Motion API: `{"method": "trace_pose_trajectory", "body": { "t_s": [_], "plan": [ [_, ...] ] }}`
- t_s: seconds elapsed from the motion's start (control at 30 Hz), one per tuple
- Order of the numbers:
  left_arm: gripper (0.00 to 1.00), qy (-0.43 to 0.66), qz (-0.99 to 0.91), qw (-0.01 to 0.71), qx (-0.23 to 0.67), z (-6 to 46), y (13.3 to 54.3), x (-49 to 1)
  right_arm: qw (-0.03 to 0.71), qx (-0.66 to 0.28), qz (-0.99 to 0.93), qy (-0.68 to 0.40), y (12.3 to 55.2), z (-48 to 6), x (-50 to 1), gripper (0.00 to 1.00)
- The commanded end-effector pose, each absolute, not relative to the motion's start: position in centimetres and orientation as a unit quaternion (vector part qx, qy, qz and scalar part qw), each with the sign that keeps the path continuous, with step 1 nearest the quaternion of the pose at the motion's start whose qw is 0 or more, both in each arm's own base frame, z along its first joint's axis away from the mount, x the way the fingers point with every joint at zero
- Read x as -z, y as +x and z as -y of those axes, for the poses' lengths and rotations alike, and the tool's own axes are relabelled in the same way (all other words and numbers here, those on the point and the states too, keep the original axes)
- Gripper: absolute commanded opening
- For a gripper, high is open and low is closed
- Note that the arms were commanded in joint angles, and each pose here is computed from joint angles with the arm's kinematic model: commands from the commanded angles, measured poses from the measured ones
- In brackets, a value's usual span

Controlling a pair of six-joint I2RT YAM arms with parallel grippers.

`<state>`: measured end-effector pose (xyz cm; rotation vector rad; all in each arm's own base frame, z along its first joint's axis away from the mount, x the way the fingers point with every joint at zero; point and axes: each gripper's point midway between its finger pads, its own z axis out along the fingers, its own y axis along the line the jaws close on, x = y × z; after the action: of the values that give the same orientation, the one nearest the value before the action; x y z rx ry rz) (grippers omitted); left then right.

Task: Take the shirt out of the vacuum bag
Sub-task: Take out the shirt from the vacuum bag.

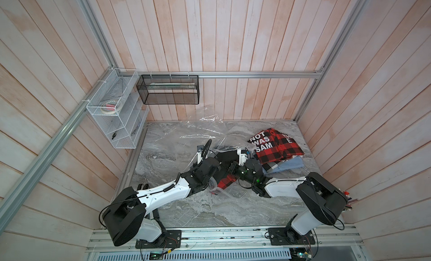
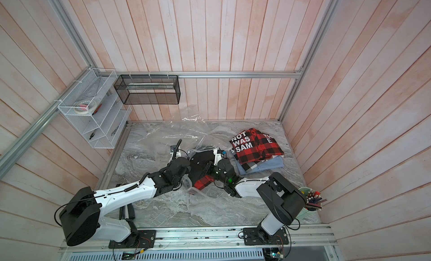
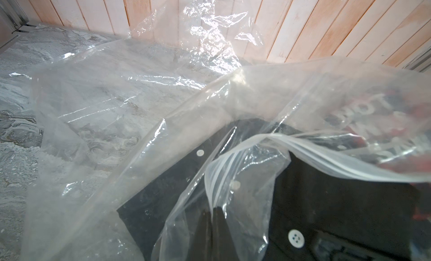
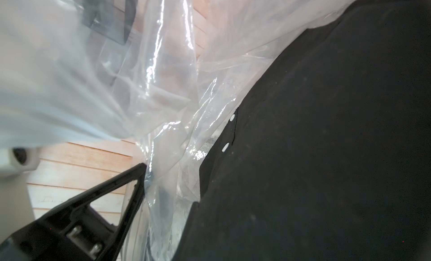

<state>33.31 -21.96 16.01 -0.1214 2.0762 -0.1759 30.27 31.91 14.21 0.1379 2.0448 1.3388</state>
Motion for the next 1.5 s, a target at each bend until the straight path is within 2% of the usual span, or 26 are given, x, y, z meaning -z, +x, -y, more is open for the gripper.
{"method": "trace_pose_trajectory", "body": {
  "t_s": [0.0,0.17,0.37,0.57,1.1,1.47],
  "plan": [
    [0.0,-0.066,-0.851,0.514,0.08,22.3,33.9,-17.2,0.33,-0.539,-0.775,0.001,28.0,-32.8,-16.1,0.0],
    [0.0,-0.065,-0.85,0.516,0.08,22.4,34.0,-17.3,0.35,-0.513,-0.783,-0.022,26.7,-32.3,-17.4,0.0],
    [0.0,-0.064,-0.851,0.515,0.083,22.8,34.2,-17.5,0.303,-0.51,-0.803,-0.055,24.3,-32.8,-15.4,0.0],
    [0.0,-0.065,-0.85,0.516,0.083,22.8,34.3,-17.5,0.31,-0.501,-0.805,-0.063,22.6,-31.7,-15.7,0.0],
    [0.0,-0.07,-0.856,0.508,0.072,22.2,33.9,-16.1,0.422,-0.509,-0.739,-0.128,23.3,-29.7,-30.5,0.0],
    [0.0,-0.077,-0.863,0.496,0.056,21.4,33.8,-14.5,0.53,-0.519,-0.657,-0.135,24.3,-24.8,-44.8,0.0]
  ]
}}
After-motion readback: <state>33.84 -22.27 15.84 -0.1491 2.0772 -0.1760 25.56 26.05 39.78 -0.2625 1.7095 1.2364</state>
